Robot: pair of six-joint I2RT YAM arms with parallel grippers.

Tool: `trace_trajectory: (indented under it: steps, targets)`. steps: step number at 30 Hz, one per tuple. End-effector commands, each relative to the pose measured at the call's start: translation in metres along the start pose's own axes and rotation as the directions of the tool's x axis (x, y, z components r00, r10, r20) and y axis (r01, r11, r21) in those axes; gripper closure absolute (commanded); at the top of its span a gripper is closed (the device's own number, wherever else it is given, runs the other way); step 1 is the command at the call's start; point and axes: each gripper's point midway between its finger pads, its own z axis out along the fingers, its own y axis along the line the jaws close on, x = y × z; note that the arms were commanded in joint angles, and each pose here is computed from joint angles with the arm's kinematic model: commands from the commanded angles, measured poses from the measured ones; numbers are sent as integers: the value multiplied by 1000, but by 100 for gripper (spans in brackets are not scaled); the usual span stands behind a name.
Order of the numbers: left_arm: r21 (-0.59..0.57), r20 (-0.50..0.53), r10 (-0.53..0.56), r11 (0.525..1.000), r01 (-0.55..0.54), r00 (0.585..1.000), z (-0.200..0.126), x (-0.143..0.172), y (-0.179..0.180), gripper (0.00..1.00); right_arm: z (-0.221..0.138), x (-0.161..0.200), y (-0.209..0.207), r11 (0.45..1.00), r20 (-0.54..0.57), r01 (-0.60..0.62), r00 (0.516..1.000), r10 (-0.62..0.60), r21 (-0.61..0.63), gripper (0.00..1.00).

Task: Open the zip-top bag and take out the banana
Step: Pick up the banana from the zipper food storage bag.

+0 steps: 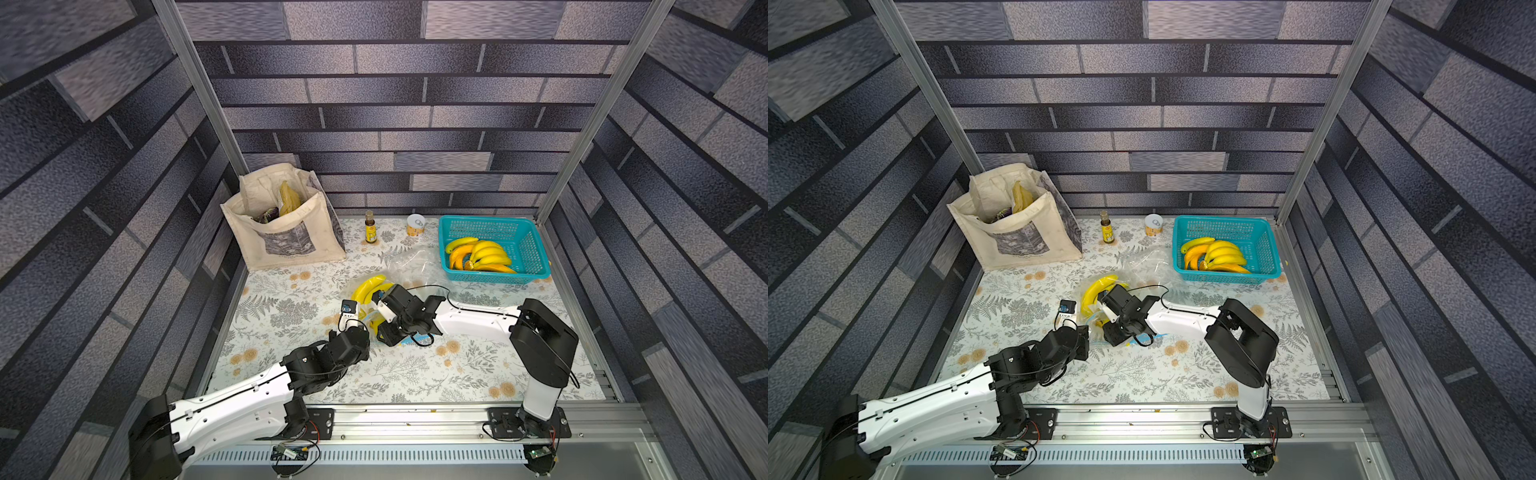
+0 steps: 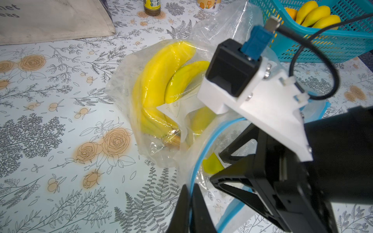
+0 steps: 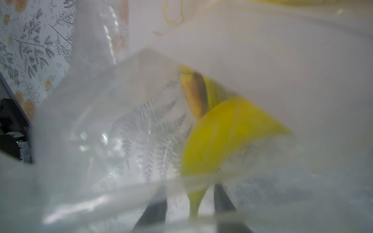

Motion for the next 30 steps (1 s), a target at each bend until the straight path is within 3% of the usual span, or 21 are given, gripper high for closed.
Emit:
trace_trajectory:
  steps: [1, 18, 22, 30]
  targets:
    - [-26, 5, -21, 999, 21, 1000, 0, 3, 8, 92, 4, 6, 5, 1000, -46, 16, 999, -16, -8, 63]
    - [-24, 7, -34, 999, 34, 999, -2, 5, 11, 92, 20, 12, -8, 998, -90, 11, 996, -6, 54, 68]
    - [-23, 5, -39, 999, 39, 999, -2, 7, 12, 92, 26, 13, -11, 998, -98, 0, 995, 6, 63, 73]
    - [-23, 13, -48, 999, 49, 999, -4, 8, 15, 92, 38, 24, -19, 996, -147, -7, 989, 20, 88, 58]
